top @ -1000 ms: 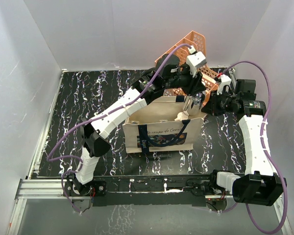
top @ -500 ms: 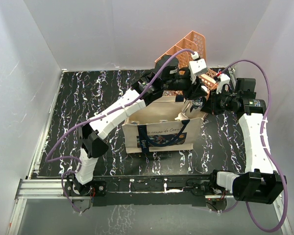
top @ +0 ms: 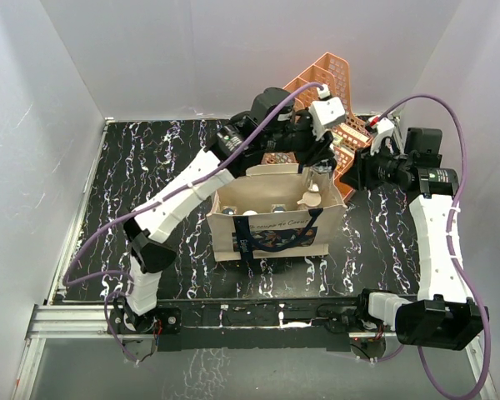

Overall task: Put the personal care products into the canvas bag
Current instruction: Adjust the object.

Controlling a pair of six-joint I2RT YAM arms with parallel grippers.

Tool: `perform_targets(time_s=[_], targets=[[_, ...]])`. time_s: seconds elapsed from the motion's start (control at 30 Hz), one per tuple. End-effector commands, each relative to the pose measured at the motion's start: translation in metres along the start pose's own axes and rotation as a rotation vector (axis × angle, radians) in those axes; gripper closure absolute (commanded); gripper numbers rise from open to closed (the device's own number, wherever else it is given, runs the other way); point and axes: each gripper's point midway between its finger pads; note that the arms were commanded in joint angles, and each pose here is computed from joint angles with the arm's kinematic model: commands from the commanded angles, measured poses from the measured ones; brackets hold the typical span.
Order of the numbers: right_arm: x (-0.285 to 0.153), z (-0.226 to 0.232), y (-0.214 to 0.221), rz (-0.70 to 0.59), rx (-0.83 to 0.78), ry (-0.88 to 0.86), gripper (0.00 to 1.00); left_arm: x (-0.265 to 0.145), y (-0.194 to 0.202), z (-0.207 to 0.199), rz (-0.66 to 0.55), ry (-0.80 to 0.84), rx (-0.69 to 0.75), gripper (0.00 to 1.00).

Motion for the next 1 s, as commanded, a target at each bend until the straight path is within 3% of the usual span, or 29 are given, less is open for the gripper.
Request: perform_targets(time_s=[0.0,0.13,0.3,0.53,0.77,0.97], targets=[[-0.006,0.01,-0.033,-0.083,-0.127,-0.027,0.6,-0.116,-0.126,0.005,-0.262,-0.16,0.174,1.0],[-0.003,0.02,-0.042,-0.095,-0.174,-0.039,0.43,-0.138,-0.128,-0.001,-0.243,-0.157,0.209,1.0],[-0.003,0.026,-0.053,-0.114,-0.23,-0.049,0.37,-0.157,-0.118,-0.01,-0.19,-0.139,0.263,1.0],[0.001,0.015,-0.063,-0.063,-0.321,-0.043,0.34,-0.16,-0.071,-0.006,-0.033,-0.166,0.315,1.0],[0.002,0.03,-0.054,0.029,-0.448,-0.201,0.34,-0.168,-0.079,-0.009,-0.071,-0.16,0.396,1.0],[0.029,0.05,-0.038,0.093,-0.622,-0.333,0.37,-0.164,-0.068,-0.031,-0.088,-0.058,0.362,1.0]])
Point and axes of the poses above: each gripper's point midway between its finger pads, its own x axis out along the fingers, its own z axis along the line the jaws close on, y = z × x, and after that the axes turned 2 degrees about x, right-handed
